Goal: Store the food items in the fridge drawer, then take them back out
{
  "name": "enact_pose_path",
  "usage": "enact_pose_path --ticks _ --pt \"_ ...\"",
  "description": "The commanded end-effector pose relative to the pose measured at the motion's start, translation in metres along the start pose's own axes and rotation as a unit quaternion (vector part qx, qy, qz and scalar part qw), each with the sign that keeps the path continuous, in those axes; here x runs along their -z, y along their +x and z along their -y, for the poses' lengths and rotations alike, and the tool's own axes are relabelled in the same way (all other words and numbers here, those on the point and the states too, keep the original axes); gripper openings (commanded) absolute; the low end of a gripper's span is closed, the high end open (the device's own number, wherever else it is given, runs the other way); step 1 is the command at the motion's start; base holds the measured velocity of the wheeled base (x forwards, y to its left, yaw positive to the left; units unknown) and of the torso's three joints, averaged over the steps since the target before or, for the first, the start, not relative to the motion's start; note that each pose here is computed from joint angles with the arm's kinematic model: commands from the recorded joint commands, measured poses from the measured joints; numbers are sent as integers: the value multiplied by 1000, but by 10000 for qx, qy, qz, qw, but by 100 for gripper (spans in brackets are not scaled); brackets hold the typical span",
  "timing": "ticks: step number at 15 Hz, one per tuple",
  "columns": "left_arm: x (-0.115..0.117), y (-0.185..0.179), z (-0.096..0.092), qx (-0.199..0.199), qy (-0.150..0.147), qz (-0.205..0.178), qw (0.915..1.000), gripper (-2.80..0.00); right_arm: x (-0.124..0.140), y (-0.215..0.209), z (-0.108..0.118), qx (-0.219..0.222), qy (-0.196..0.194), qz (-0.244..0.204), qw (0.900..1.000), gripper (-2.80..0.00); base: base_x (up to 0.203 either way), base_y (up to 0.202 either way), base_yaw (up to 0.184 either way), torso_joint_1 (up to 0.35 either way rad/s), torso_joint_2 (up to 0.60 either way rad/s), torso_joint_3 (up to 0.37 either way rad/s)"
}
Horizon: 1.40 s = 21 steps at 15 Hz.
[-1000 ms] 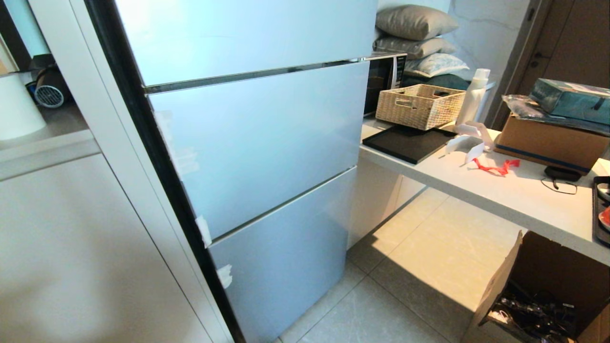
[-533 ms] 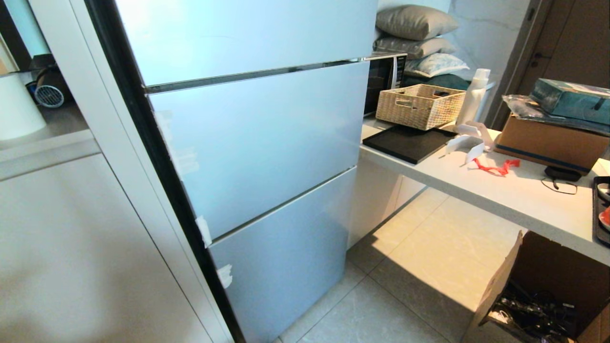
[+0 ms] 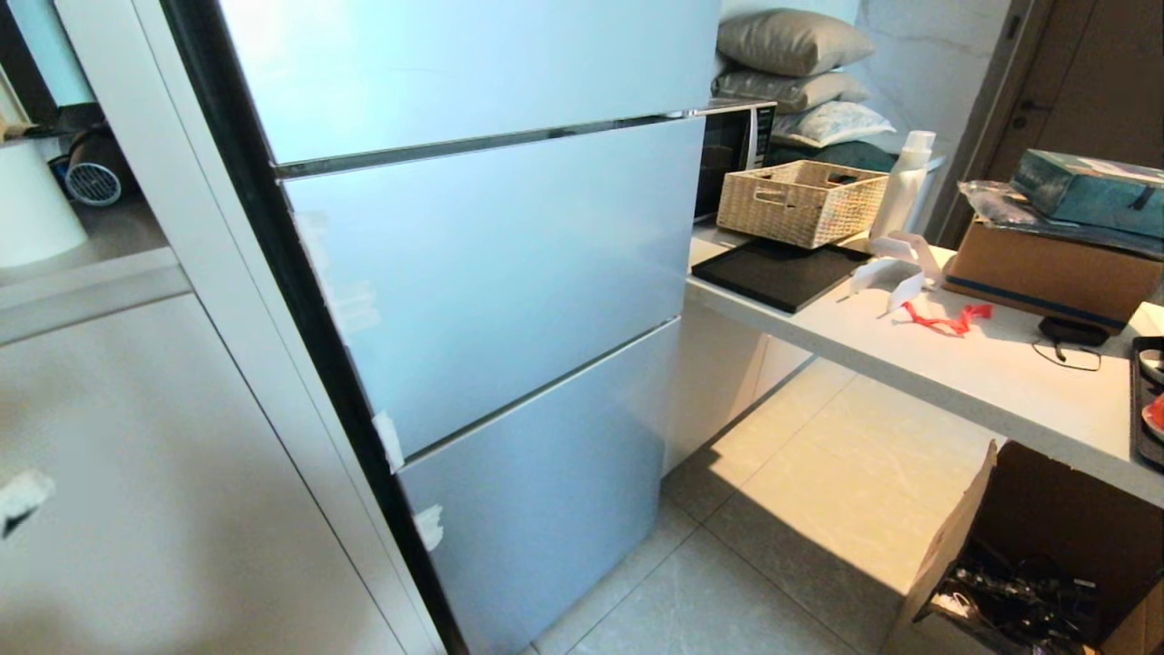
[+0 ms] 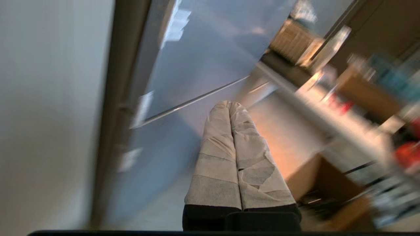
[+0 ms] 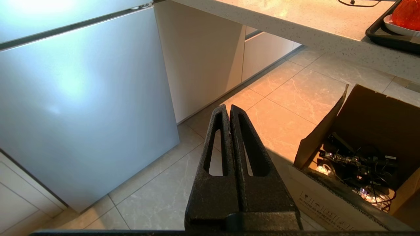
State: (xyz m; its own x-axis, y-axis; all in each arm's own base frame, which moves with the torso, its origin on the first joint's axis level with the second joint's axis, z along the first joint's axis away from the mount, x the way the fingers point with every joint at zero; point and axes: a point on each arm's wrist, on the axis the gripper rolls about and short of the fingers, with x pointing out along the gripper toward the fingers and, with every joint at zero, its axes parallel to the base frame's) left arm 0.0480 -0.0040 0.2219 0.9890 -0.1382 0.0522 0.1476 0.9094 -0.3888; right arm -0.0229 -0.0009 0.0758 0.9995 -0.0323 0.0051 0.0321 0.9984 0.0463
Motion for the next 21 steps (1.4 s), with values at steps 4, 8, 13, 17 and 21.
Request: enact_pose_path --ticks 4,8,13,17,21 --pt "10 152 -23 -474 -1260 -363 9902 -280 0 0 0 -1 -1 -3 10000 -280 0 0 0 0 0 0" --pt "12 219 -35 -739 -2183 149 9730 -280 0 0 0 -1 -1 -3 10000 -280 0 0 0 0 0 0" --pt "5 260 -39 -1037 -2398 702 9627 -280 0 0 0 -1 6 -3 10000 -280 0 0 0 0 0 0" --pt "-5 267 -36 -978 -2497 928 9589 -280 0 0 0 -1 6 -3 10000 -280 0 0 0 0 0 0" --pt "-3 271 -34 -950 -2501 877 9596 -280 0 0 0 -1 -1 -3 10000 -280 0 0 0 0 0 0"
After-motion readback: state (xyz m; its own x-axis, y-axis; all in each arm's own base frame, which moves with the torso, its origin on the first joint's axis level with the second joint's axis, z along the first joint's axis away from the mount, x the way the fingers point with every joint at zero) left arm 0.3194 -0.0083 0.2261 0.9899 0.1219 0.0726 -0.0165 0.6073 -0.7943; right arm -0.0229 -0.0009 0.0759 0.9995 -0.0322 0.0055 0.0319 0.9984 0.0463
